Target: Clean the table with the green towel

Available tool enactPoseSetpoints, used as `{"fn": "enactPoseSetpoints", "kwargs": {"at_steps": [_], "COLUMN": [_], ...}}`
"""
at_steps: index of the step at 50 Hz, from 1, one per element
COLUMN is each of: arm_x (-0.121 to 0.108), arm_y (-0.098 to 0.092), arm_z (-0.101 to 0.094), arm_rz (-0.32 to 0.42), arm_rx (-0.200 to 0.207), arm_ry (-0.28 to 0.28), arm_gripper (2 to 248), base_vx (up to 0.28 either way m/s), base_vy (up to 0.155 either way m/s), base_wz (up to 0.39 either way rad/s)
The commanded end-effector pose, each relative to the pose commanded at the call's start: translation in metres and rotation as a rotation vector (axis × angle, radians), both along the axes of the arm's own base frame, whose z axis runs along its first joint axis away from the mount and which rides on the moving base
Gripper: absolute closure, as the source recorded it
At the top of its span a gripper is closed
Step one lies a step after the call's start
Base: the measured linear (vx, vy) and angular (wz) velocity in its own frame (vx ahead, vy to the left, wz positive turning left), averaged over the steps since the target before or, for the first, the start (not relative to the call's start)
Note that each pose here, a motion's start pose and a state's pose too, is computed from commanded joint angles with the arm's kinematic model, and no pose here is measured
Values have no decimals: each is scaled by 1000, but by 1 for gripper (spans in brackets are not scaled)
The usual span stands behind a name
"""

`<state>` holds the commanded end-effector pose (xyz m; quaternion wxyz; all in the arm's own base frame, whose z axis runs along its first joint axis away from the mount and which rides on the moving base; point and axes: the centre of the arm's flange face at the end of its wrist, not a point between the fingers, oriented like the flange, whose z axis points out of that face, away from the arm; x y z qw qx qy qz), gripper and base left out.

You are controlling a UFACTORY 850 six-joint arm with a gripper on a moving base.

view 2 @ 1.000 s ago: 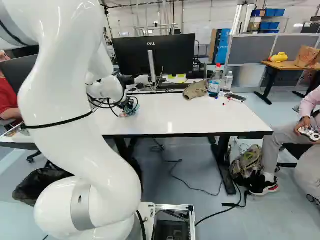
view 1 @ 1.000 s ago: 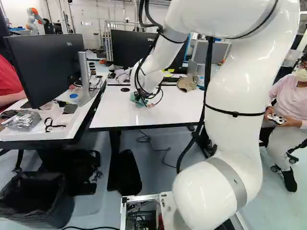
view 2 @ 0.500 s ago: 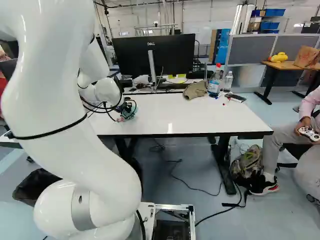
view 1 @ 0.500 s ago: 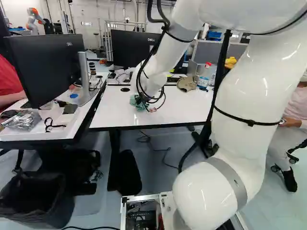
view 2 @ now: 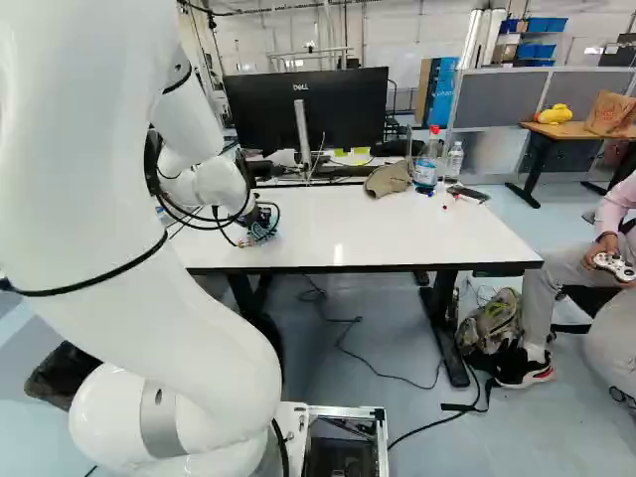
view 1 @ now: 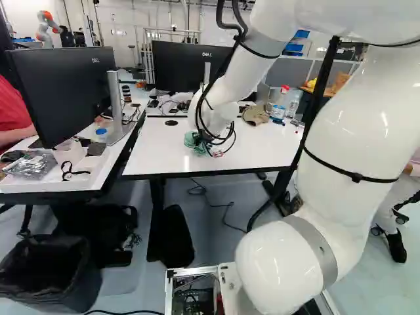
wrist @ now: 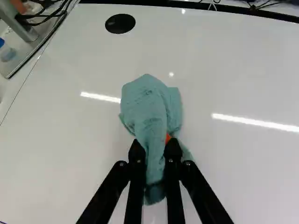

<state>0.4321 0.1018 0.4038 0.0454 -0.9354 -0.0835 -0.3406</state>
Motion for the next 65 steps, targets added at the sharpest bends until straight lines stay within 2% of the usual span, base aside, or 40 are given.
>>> {"fn": "enactPoseSetpoints", "kwargs": {"at_steps": [13,40,59,65], "arm_x": [-3,-7,9,11], "arm_y": [-4,-47,-76,-78], "arm_z": [6,37,37,37], "arm_rz": [-8,-102,-172,-177], "arm_rx": [3,15,12,12], "arm_ry": [-14,-82,-83,-84], "arm_gripper": [202,202,202,202], "base_vx": [0,0,0,0], "base_vy": [0,0,0,0], "base_wz": [0,0,0,0]}}
